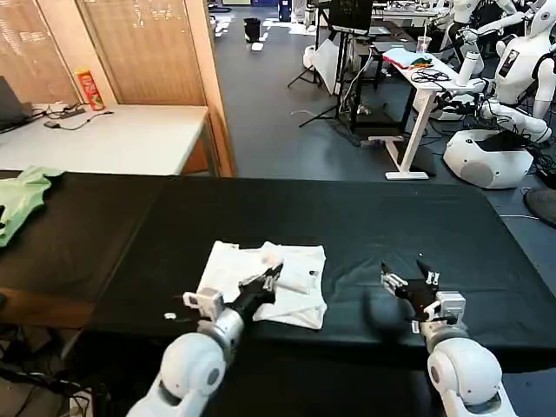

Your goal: Fold and organize the clothes.

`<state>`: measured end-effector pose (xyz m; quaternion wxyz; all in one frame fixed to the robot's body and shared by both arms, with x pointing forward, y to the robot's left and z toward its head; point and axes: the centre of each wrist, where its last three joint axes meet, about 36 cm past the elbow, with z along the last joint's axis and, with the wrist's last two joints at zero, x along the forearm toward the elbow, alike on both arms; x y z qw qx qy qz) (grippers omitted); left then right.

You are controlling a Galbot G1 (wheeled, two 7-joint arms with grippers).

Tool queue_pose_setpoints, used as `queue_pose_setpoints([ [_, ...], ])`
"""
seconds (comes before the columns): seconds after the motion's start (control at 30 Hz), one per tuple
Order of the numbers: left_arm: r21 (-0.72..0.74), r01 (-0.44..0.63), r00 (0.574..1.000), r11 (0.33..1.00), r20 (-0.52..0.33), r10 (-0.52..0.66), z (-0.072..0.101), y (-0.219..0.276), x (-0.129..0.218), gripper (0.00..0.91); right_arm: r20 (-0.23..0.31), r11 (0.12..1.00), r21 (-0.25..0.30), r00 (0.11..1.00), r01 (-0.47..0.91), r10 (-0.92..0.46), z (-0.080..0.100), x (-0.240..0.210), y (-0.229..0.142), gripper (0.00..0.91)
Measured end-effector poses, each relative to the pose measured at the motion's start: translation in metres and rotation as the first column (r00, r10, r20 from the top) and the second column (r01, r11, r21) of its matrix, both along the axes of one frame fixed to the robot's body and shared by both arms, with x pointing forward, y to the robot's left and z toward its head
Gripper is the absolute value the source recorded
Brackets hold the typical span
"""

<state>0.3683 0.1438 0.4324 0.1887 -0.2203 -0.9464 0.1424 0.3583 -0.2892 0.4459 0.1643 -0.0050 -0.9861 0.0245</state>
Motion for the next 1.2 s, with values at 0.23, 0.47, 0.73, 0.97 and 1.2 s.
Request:
queue_pose_setpoints([
  [0.23, -0.045, -0.004, 1.0, 0.999, -0.017, 0.003, -0.007, -0.023, 0.0, 0.0, -0.005, 1.0, -0.001, 1.0, -0.006, 0.006, -0.003, 0.002, 0.003, 0.878],
  [0.47, -0.077, -0.023, 0.999, 0.997, -0.026, 0.021, -0.021, -0.039, 0.004, 0.878, -0.012, 1.0, 0.0, 1.0, -0.019, 0.019, -0.006, 0.002, 0.006, 0.878],
  [0.73, -0.201, 0.007, 0.996, 0.98, -0.083, -0.024, -0.027, -0.036, 0.004, 0.878, -0.002, 0.994, 0.039, 0.995, -0.098, 0.098, -0.002, 0.009, 0.014, 0.878],
  [0.97, -0.173, -0.004, 0.997, 0.985, 0.081, 0.018, -0.002, -0.003, 0.012, 0.878, 0.0, 0.974, 0.068, 0.976, -0.217, 0.217, 0.0, 0.021, 0.032, 0.878],
  [1.2, 0.125, -0.118, 0.97, 0.985, 0.225, 0.087, -0.009, 0.07, 0.018, 0.878, -0.001, 0.946, 0.02, 0.946, -0.325, 0.325, -0.013, 0.04, 0.077, 0.878],
])
